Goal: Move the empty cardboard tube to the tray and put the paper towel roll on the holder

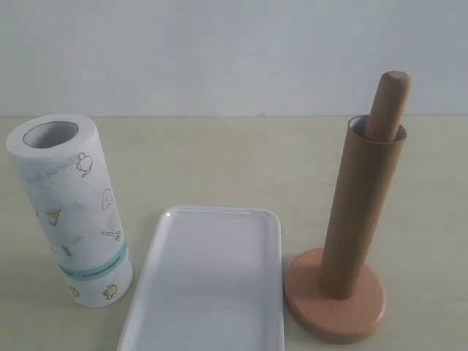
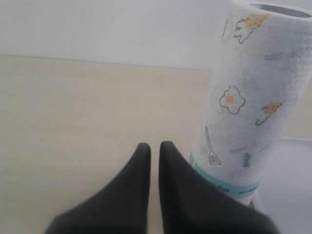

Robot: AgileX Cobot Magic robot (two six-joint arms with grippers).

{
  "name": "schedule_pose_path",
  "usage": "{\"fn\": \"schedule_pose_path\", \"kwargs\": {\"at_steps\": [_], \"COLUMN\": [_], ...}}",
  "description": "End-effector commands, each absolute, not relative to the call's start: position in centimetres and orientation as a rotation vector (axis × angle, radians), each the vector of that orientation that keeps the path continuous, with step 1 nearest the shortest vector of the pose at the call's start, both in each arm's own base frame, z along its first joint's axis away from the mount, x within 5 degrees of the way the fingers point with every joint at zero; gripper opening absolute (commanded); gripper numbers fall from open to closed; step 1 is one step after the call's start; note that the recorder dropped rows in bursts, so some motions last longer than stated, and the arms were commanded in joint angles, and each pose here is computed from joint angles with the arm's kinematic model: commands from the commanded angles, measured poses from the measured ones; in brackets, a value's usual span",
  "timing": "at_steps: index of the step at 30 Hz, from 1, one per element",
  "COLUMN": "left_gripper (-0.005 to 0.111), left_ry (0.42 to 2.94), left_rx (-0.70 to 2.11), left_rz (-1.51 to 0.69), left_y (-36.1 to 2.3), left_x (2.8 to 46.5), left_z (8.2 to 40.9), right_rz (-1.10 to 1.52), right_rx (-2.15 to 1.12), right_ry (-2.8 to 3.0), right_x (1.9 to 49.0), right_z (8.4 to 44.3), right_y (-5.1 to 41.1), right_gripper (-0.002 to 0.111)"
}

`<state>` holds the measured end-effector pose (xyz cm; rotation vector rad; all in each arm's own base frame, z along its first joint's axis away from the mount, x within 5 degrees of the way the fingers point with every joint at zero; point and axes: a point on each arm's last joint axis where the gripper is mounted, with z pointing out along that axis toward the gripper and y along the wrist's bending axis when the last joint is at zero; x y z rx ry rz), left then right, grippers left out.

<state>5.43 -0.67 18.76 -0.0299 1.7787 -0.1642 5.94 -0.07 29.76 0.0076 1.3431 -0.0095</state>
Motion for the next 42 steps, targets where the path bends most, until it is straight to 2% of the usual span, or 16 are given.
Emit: {"fn": "schedule_pose_path", "kwargs": {"at_steps": [1,7,16,21,35,42], "left_gripper": [0.006,0.006,0.006,0.006,0.006,0.006], "left_ry": [1.776,1.776,1.776,1.776,1.776,1.776], "left_rx": [-0.038,-0.038,-0.038,-0.038,-0.038,-0.038], "left_rz": [-0.165,-0.165,-0.165,-0.165,-0.165,-0.165], "left_y": [-0.6,-0.6,-0.6,-0.6,-0.6,-0.6], "left_x": [5.4,5.4,5.4,5.4,5.4,5.4], "left_z": [18.7,18.7,18.7,18.7,18.7,18.7], "right_rz": [-0.022,-0.022,0.127,0.186,0.327,0.376], "right_rx": [0.005,0.004,0.129,0.090,-0.311,-0.566], "right_ry": [1.402,1.385,1.421,1.462,1.762,1.777], "right_x": [6.8,6.7,6.8,6.8,10.0,9.6], "right_z": [29.6,29.8,29.4,29.0,24.2,20.9], "right_y": [-0.1,-0.1,-0.1,0.4,4.2,6.3], "right_gripper": [0.000,0.000,0.000,0.000,0.000,0.000]}}
